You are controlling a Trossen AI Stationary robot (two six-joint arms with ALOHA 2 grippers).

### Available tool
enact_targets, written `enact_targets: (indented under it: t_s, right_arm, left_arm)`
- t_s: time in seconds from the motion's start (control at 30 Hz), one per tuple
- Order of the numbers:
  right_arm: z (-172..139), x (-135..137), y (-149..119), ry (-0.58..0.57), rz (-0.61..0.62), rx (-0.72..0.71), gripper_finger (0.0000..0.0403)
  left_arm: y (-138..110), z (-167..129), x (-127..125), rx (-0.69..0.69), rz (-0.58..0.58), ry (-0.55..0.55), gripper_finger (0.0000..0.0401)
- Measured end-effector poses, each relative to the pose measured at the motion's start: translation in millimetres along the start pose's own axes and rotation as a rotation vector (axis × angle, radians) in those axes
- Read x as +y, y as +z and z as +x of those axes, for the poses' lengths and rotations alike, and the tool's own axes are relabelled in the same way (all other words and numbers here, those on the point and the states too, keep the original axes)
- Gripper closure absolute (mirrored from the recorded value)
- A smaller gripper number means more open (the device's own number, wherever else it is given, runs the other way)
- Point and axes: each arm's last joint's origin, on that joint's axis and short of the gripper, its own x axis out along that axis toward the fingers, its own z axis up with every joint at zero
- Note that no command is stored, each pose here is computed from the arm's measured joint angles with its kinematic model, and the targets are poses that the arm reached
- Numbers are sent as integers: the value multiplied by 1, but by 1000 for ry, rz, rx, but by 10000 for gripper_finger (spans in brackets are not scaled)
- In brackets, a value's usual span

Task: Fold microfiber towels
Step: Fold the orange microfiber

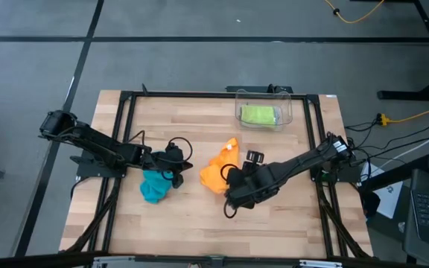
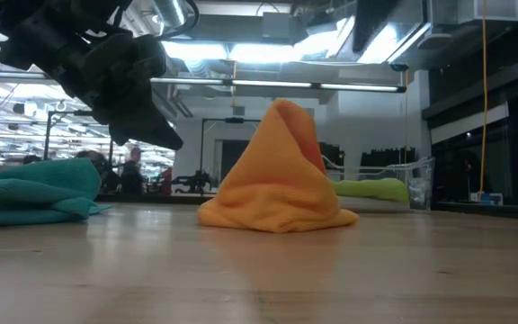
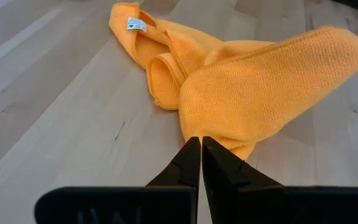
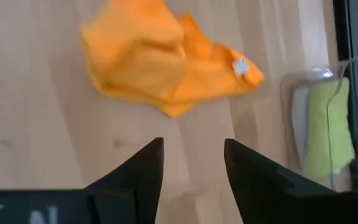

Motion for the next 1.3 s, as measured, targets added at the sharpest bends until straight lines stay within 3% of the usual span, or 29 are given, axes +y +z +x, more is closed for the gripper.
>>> enact_targets:
  t_s: [0.27, 0.47, 0.73, 0.87, 1.13, 1.3]
  right_arm:
    - [66, 13, -30, -133, -95, 107, 248]
    - [103, 27, -40, -88, -138, 36, 248]
    - [121, 42, -34, 9, -204, -136, 248]
    - [122, 42, -30, -32, -184, -194, 248]
    - [128, 32, -22, -86, -130, -232, 248]
    - [144, 28, -24, -28, -127, -220, 248]
  left_arm:
    - [0, 0, 0, 0, 0, 0, 392]
    - [0, 0, 0, 0, 0, 0, 392]
    - [0, 0, 0, 0, 0, 0, 392]
    - [0, 0, 0, 0, 0, 0, 392]
    - [0, 0, 0, 0, 1, 1, 392]
    - [0, 0, 0, 0, 1, 1, 392]
